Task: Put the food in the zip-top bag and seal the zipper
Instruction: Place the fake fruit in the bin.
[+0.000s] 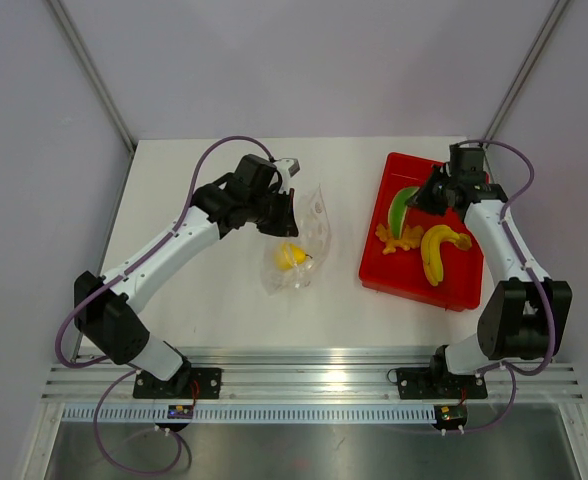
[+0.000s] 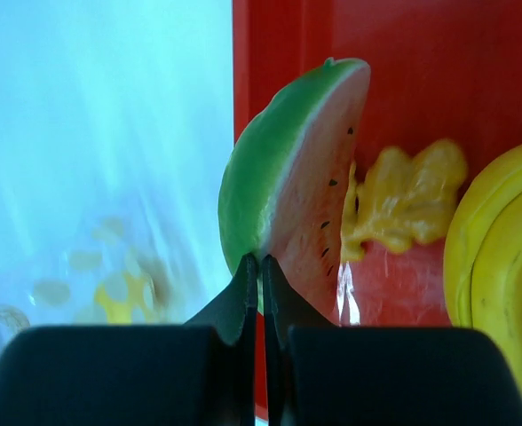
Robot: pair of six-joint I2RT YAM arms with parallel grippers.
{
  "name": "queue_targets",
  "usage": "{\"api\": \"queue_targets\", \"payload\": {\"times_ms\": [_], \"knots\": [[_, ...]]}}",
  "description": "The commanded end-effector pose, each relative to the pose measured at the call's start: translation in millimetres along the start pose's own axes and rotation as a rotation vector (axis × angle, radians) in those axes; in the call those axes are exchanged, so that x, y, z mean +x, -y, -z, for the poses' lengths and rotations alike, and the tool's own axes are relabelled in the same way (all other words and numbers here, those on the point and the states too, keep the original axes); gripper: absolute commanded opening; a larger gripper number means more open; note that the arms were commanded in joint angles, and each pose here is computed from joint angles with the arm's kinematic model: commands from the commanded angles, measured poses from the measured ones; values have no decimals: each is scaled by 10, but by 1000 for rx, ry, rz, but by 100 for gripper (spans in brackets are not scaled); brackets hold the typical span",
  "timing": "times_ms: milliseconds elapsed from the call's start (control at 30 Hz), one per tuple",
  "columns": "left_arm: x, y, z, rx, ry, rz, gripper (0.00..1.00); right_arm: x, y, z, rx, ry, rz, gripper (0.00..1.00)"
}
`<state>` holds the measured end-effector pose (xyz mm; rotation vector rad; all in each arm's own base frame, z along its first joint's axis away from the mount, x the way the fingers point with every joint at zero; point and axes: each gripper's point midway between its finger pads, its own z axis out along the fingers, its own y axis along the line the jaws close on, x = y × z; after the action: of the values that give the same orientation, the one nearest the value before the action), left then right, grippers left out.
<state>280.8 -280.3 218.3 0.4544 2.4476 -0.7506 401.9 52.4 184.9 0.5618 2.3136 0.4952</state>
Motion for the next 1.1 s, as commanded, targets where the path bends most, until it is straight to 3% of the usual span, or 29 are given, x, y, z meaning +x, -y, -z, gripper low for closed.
{"api": "queue_targets", "payload": {"times_ms": [0, 133, 367, 800, 867, 900, 967, 1000, 1067], "knots": [[-250, 93, 132, 23, 97, -11, 0, 386, -124, 205, -153, -115, 148, 0], [-248, 74, 110, 15, 93, -10, 0, 679, 82, 249, -119, -176, 174, 0], [-249, 81, 77, 20, 89, -1, 0, 641, 332, 154, 8, -128, 160, 0], [-206, 35, 62, 2, 84, 9, 0, 658, 85, -334, 184, -12, 92, 0], [-209, 45, 72, 5, 82, 10, 0, 669, 127, -389, 207, -5, 77, 5], [-209, 43, 76, 2, 80, 9, 0, 672, 125, -406, 203, -2, 74, 14], [-217, 43, 82, -2, 77, 15, 0, 729, 136, -443, 196, -21, 70, 24], [-242, 50, 81, -2, 81, 16, 0, 747, 127, -448, 192, -30, 65, 40], [-254, 53, 84, -4, 83, 22, 0, 795, 69, -441, 158, -50, 48, 44]]}}
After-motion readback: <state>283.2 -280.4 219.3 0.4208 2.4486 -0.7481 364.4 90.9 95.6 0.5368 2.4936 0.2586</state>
